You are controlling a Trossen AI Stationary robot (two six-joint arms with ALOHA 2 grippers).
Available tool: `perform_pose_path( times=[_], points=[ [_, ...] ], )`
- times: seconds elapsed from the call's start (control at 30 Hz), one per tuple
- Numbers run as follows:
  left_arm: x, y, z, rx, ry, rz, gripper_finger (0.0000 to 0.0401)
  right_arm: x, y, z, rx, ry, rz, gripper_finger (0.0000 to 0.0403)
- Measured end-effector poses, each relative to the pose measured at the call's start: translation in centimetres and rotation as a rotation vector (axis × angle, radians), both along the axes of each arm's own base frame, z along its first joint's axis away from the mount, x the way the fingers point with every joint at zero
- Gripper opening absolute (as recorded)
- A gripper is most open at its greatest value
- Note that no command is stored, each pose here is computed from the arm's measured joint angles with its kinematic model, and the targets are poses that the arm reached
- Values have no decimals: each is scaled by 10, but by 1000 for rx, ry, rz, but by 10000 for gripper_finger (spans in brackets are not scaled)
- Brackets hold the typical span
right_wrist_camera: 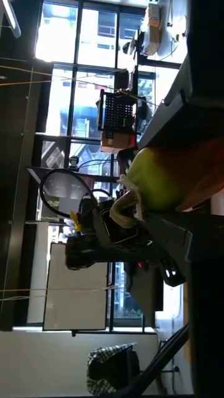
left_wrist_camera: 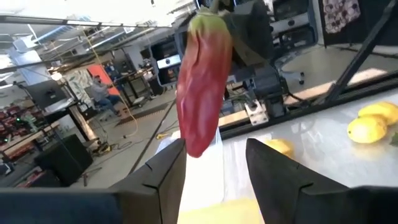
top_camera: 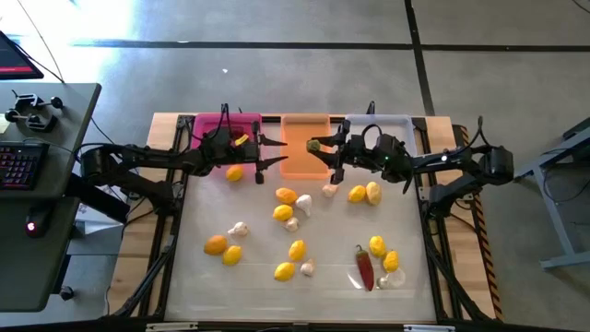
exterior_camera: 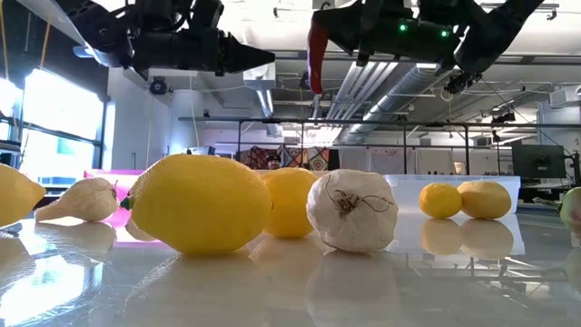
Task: Sort produce into baskets
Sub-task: Put the red chili pepper into the pink bin
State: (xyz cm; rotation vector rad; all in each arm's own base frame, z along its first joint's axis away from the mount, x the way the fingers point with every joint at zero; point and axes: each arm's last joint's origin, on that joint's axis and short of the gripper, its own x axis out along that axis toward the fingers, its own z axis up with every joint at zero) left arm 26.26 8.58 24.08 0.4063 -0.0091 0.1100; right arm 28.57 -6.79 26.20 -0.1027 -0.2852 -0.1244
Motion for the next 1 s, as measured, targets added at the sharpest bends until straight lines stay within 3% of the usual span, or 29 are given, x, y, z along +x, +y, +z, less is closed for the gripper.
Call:
perform_pose_path(
  times=[0.17, 0.6, 1.0],
  points=[
    [7, -6, -2, 3, -17, -7, 173, 0, 0, 0, 13, -3, -4, 129],
    [53, -5, 5, -3, -10, 10, 195, 2, 9, 0, -23, 0, 11, 129],
    [63, -10, 7, 1, -14, -9, 195, 2, 9, 0, -36, 2, 17, 129]
  ],
)
